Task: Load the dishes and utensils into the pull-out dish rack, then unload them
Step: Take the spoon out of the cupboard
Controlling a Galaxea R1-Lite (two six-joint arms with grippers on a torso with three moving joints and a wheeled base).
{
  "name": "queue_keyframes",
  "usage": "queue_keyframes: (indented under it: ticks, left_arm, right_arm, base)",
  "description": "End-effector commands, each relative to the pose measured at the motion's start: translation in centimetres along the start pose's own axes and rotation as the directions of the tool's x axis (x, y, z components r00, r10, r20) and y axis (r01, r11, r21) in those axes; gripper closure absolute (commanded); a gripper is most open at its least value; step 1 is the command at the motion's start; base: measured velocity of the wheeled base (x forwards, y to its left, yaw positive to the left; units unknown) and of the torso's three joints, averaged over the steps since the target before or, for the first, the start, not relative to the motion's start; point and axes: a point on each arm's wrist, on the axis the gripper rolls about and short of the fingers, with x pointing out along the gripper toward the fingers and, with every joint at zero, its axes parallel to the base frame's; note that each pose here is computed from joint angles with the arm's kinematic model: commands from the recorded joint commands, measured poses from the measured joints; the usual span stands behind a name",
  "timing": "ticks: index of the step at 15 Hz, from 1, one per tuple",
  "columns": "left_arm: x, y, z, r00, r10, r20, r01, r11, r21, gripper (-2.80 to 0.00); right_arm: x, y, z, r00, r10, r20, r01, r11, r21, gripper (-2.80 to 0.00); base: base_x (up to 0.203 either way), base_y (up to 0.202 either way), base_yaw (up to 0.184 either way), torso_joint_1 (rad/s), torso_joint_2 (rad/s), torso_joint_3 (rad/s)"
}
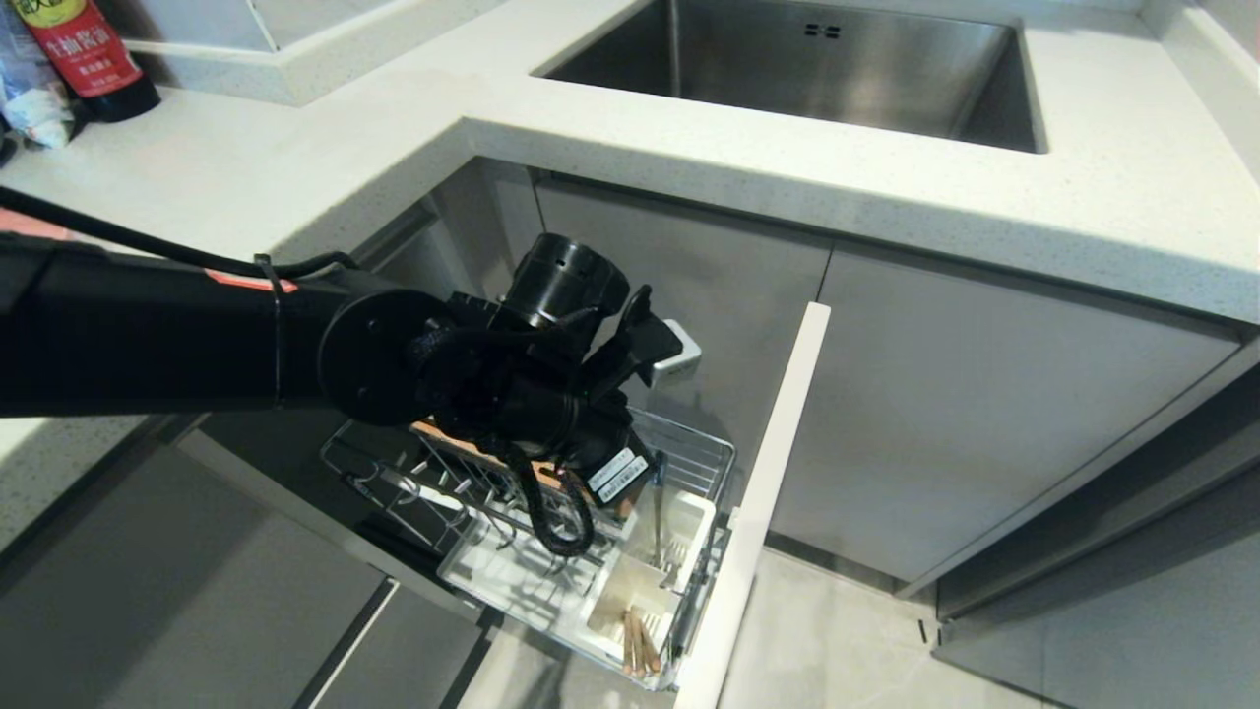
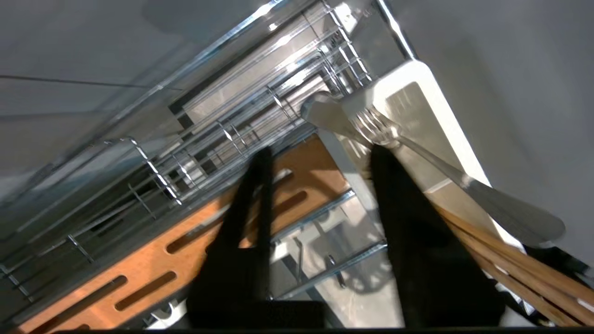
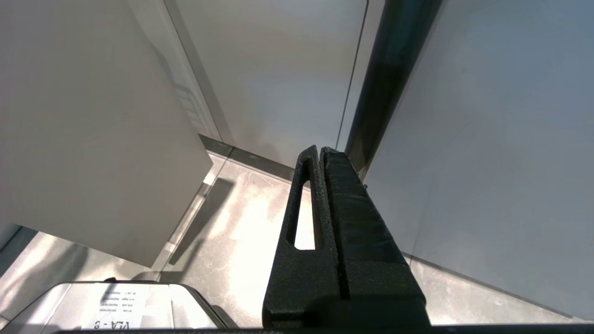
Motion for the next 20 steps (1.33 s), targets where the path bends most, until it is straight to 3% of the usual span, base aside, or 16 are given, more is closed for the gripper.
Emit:
queue_keyframes:
  ticks: [1, 7, 20]
  left_arm:
    - [0.3, 0.1, -0.1, 1.0, 0.003, -0.003, -0.003, 1.0, 0.0, -2.8]
    - [2.7, -0.6, -0.6, 0.998, -0.034, -0.058, 0.035, 0.999, 0.012, -2.8]
    - [6.3, -0.9, -0.5, 0.994, -0.076, -0.082, 0.077, 0.997, 0.007, -2.8]
  right_arm:
    - [0.0, 0.0, 0.0, 1.0, 0.0, 0.001, 0.0, 1.0, 0.0, 0.0]
    - [0.0, 0.0, 0.0, 1.0, 0.0, 0.001, 0.0, 1.0, 0.0, 0.0]
    - [0.0, 0.0, 0.0, 1.0, 0.0, 0.001, 0.0, 1.0, 0.0, 0.0]
  base:
    - [0.0, 0.0, 0.0, 0.0, 0.0, 0.0]
    - [0.0, 0.0, 0.0, 0.0, 0.0, 0.0]
    - [0.0, 0.0, 0.0, 0.0, 0.0, 0.0]
